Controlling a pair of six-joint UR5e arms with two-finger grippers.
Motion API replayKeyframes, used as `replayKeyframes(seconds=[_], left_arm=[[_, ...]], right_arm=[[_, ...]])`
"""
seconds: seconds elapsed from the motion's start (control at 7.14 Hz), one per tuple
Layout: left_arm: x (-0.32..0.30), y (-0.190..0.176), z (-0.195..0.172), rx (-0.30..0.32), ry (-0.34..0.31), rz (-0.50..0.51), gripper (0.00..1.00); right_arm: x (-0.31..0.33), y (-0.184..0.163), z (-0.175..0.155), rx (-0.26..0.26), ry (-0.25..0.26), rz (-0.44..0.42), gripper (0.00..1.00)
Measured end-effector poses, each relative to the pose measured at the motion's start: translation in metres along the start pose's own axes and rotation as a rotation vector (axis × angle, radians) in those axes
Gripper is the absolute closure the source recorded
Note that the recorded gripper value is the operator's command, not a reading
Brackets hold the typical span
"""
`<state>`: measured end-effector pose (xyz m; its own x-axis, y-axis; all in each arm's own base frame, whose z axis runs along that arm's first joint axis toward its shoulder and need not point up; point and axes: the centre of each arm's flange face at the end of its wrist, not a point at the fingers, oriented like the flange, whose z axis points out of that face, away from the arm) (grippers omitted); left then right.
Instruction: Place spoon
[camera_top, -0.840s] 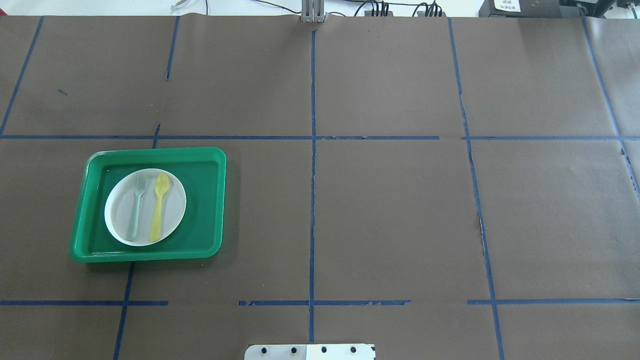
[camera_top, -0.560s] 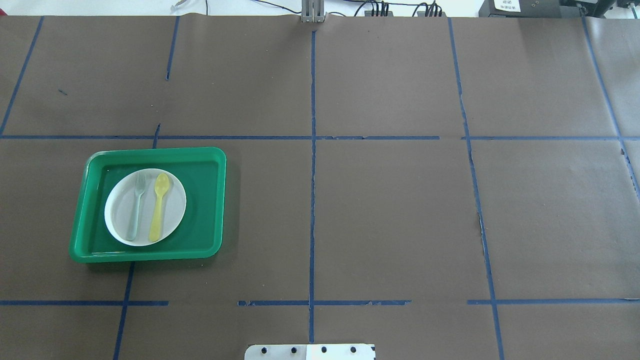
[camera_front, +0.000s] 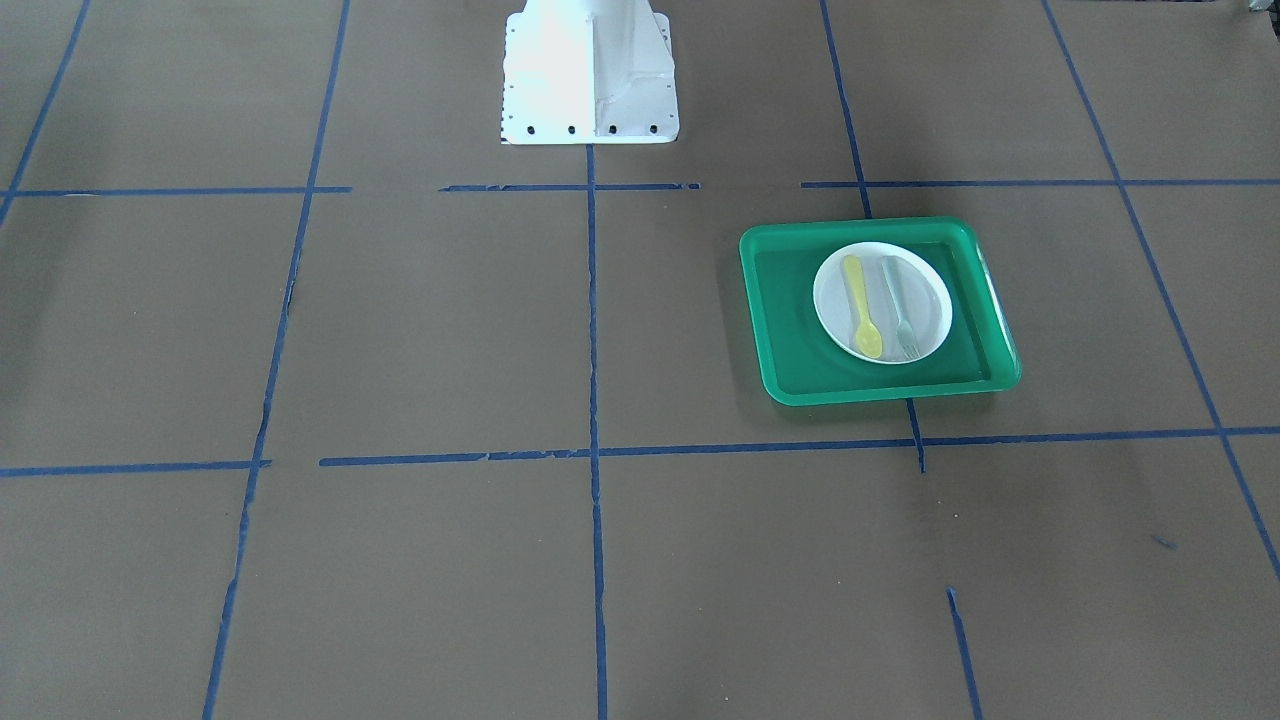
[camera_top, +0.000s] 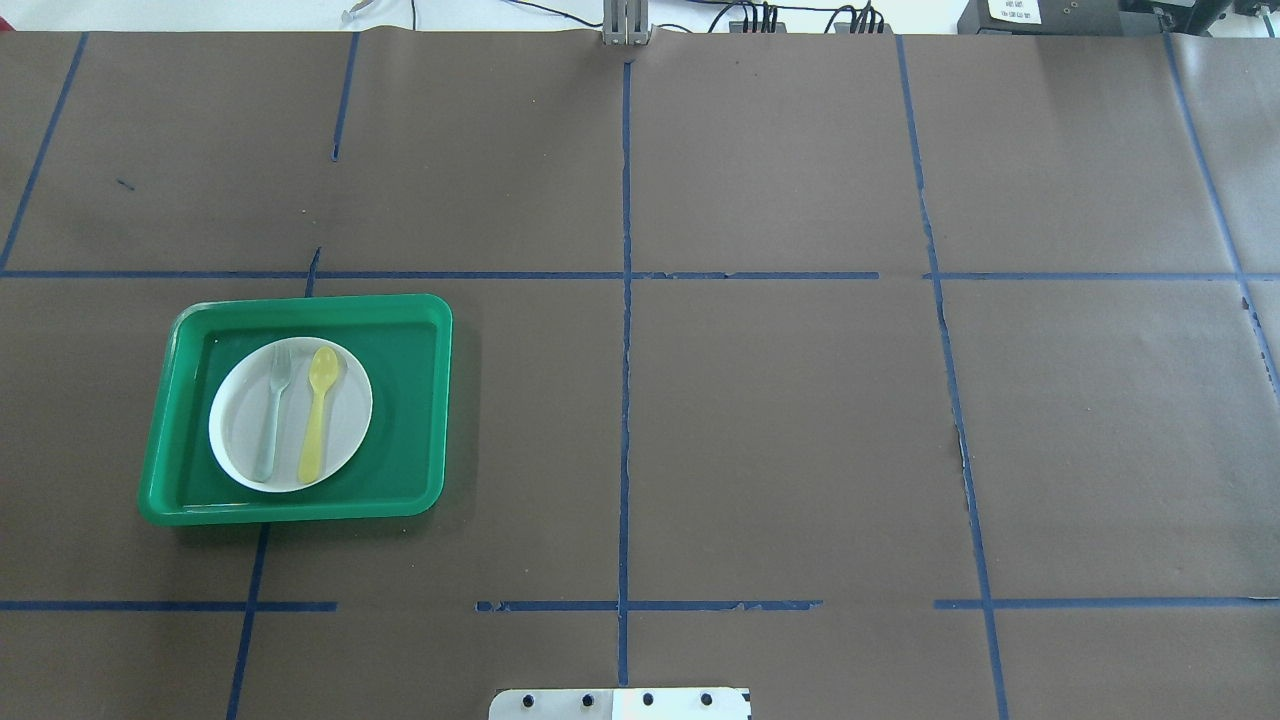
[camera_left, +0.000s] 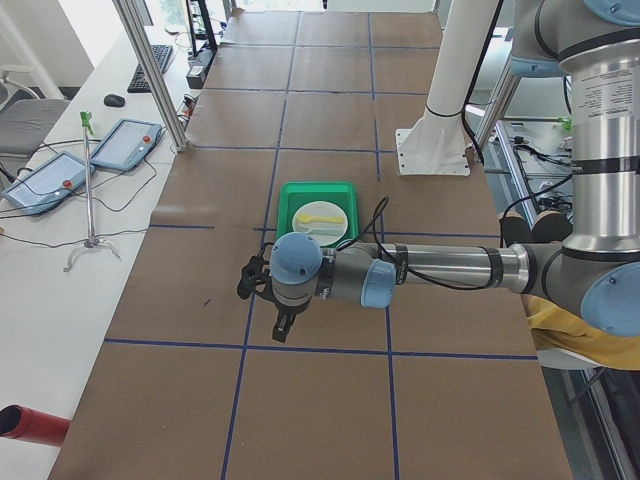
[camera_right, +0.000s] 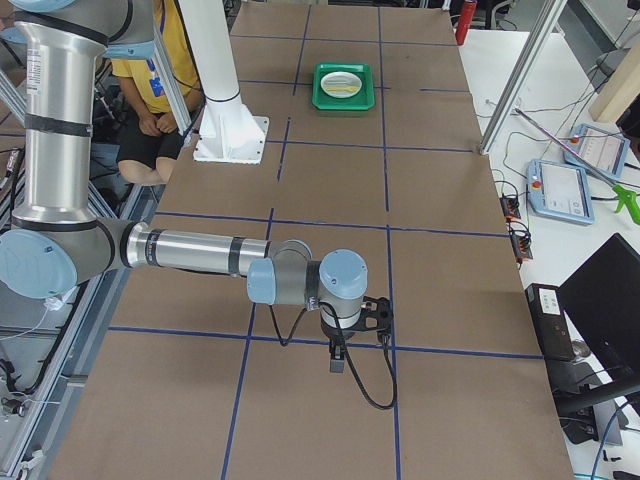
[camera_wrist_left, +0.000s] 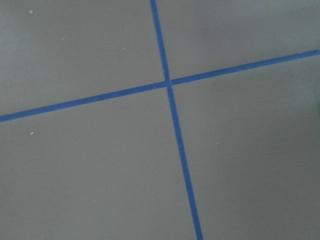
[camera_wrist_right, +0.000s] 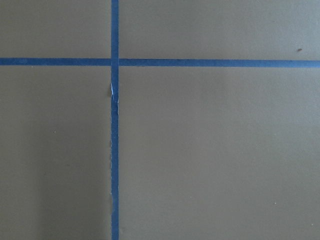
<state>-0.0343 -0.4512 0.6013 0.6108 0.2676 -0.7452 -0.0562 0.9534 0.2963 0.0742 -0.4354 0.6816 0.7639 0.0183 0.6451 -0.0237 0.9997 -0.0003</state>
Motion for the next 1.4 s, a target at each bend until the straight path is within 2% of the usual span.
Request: replayKeyframes(seconds=[0.28,0.56,0.84,0.98,1.26,1.4], left_arm=[[0.083,-0.027,0.043,0.050,-0.050,-0.031,0.00],[0.180,-0.042,0.100,0.080,-0.023,-0.104,0.00],[0.278,-0.047,0.161,0.078,-0.005,-0.184,0.01],[0.318,-0.044,0.187,0.076,0.000,-0.213,0.05],[0.365,-0.040,0.223,0.080,-0.004,-0.235,0.39],[0.375,-0.038,0.234,0.077,-0.008,-0.232,0.39]], right_arm=[[0.000,0.000,0.000,0.000,0.000,0.000,0.00],[0.000,0.000,0.000,0.000,0.000,0.000,0.00],[0.000,0.000,0.000,0.000,0.000,0.000,0.00],[0.000,0.000,0.000,0.000,0.000,0.000,0.00],[0.000,0.000,0.000,0.000,0.000,0.000,0.00],[0.000,0.000,0.000,0.000,0.000,0.000,0.00]])
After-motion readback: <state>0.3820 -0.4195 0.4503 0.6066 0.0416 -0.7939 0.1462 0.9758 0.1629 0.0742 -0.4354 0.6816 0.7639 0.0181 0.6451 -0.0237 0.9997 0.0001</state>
